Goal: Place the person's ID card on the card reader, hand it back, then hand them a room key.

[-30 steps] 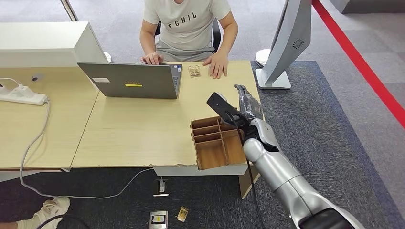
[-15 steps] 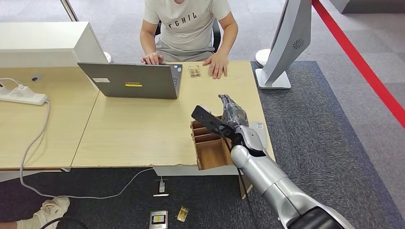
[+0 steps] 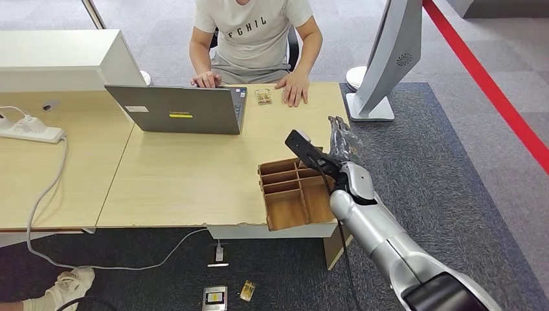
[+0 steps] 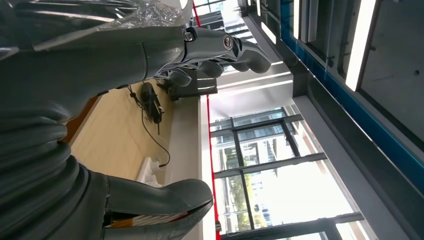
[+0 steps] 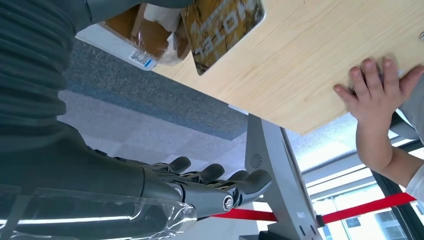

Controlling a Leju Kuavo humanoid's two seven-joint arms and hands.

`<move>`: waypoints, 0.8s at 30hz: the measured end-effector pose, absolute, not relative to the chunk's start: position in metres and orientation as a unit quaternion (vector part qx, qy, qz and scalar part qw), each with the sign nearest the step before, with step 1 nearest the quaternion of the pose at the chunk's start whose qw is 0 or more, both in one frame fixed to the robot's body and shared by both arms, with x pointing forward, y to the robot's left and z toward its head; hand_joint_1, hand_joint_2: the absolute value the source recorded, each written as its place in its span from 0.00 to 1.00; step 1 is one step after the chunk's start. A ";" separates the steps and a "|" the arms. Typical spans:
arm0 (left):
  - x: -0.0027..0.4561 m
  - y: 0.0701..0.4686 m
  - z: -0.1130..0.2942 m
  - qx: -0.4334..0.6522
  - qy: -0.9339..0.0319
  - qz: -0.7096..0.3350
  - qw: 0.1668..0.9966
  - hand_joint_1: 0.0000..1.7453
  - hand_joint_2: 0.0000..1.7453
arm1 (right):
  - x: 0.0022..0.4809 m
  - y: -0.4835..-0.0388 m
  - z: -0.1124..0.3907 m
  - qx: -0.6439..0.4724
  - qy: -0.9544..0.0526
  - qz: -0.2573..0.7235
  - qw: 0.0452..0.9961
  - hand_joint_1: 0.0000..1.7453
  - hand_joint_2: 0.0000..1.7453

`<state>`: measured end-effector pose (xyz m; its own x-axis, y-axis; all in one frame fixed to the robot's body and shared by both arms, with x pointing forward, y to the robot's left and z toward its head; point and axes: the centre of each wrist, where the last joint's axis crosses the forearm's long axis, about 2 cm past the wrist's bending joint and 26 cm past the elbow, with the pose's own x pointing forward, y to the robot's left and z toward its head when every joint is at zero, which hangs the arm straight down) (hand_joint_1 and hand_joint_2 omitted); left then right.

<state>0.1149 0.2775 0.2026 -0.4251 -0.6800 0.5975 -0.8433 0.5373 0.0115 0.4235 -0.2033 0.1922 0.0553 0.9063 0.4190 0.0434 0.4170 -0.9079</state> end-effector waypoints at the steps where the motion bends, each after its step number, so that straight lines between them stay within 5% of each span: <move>1: 0.115 0.278 0.202 0.458 -0.831 0.146 0.279 0.00 1.00 | 0.424 -0.205 0.193 -0.407 -0.587 0.357 0.602 0.00 1.00; 18: 0.115 0.277 0.203 0.463 -0.831 0.135 0.277 0.00 1.00 | 0.424 -0.199 0.187 -0.389 -0.585 0.390 0.596 0.00 1.00; 22: 0.114 0.276 0.202 0.458 -0.831 0.142 0.282 0.00 1.00 | 0.423 -0.197 0.185 -0.386 -0.581 0.396 0.598 0.98 1.00; 24: 0.114 0.276 0.201 0.451 -0.831 0.155 0.287 0.00 1.00 | 0.423 -0.198 0.183 -0.385 -0.578 0.400 0.598 1.00 1.00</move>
<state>0.1141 0.2762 0.2015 -0.4278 -0.6606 0.6170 -0.8387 0.5447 0.0017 0.4232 -0.1976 0.1833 0.0117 0.9234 0.3837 -0.0320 0.3839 -0.9228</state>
